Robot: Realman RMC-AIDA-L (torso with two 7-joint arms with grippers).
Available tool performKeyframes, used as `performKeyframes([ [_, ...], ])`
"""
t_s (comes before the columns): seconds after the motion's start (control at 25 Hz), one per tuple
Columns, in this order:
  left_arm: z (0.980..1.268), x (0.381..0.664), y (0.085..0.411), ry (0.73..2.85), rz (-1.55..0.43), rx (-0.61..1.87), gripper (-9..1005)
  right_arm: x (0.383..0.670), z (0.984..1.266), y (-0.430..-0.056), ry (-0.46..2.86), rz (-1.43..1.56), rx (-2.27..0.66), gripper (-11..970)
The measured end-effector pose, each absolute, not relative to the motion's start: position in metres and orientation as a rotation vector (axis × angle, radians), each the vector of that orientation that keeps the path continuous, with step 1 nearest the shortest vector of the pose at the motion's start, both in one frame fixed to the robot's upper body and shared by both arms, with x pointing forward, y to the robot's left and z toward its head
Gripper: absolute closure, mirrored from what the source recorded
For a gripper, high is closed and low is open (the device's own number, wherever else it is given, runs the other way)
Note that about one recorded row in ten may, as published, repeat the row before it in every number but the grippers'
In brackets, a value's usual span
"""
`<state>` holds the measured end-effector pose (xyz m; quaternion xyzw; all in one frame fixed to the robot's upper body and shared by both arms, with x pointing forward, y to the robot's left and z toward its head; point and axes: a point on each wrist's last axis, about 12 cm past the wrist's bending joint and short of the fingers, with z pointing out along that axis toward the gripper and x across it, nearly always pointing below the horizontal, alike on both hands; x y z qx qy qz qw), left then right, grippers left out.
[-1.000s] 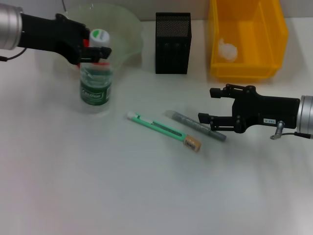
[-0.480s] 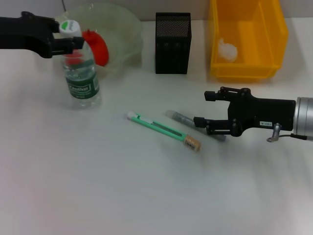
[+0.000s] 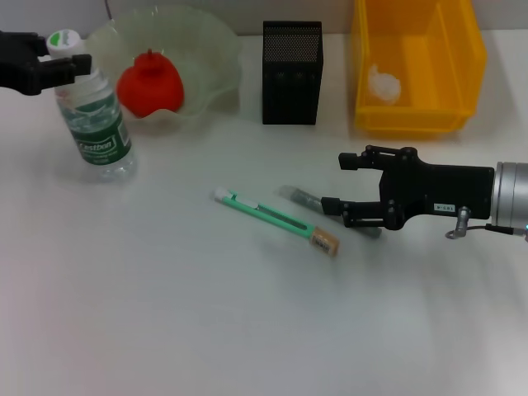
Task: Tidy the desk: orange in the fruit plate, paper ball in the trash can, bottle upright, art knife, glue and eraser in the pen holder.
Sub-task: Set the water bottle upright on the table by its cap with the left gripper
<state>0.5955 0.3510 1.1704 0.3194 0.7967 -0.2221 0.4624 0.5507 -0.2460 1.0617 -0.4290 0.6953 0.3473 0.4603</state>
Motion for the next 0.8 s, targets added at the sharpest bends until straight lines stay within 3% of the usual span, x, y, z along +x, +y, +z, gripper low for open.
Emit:
performKeyframes([
  [0.8,1.1625,0.5933,0.3565,1.926,-0.490,0.748,473,0.5508,1.0620,-0.2442,1.705,0.858,-1.060,253],
])
